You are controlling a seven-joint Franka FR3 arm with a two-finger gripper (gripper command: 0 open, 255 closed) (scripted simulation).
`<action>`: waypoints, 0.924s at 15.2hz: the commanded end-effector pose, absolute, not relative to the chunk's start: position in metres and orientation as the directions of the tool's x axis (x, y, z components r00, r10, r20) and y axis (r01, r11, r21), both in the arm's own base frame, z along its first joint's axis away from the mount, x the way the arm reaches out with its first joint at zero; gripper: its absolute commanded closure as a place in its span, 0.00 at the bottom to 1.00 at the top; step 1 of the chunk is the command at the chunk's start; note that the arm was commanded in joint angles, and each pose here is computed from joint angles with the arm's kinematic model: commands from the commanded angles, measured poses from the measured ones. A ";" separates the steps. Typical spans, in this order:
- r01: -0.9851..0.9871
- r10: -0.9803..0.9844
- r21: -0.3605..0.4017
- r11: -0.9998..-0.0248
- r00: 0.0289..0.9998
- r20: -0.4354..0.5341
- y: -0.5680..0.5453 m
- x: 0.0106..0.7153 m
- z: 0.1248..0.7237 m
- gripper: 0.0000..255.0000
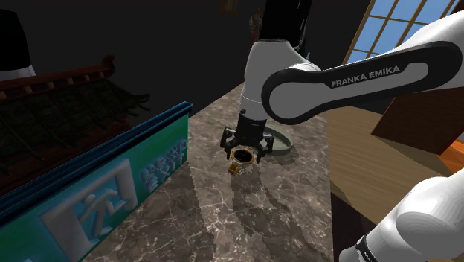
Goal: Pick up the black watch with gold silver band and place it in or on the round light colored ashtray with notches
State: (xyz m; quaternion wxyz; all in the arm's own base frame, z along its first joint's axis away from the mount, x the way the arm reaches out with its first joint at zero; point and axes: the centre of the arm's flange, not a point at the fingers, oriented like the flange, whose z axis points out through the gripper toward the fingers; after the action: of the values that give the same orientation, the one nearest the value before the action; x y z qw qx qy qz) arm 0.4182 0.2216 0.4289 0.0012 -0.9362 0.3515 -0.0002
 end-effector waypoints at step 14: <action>-0.658 -0.658 -0.002 -0.753 0.753 0.000 0.222 0.418 0.434 1.00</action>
State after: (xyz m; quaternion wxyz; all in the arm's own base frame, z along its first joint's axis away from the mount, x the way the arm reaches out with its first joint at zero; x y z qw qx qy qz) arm 0.4181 0.2215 0.4316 0.0013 -0.9362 0.3514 -0.0002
